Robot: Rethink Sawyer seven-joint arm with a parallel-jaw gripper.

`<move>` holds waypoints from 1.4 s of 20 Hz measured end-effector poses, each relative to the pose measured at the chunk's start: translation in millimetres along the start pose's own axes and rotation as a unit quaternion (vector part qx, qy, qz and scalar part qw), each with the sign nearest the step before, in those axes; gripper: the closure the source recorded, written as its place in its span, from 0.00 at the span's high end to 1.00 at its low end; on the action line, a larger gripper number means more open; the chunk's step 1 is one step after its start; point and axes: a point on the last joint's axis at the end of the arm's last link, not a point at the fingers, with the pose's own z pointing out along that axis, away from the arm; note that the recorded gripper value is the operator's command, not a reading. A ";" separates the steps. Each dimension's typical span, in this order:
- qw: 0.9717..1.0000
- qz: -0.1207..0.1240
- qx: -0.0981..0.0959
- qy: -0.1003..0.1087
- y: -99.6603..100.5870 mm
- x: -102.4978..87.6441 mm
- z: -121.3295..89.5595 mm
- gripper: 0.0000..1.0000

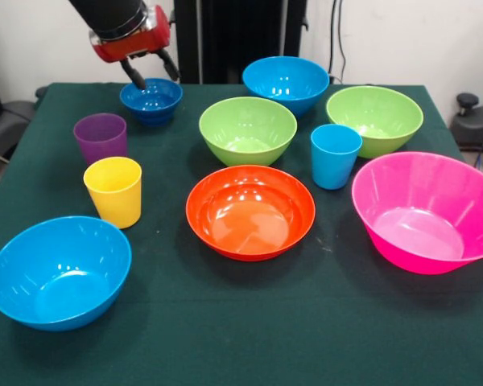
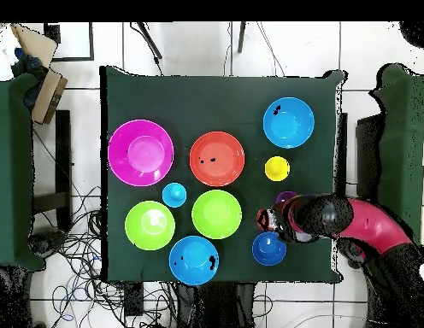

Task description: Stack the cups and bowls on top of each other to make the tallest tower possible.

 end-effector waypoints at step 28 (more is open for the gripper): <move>1.000 -0.020 0.007 -0.012 -16.4 -26.0 11.3 1.00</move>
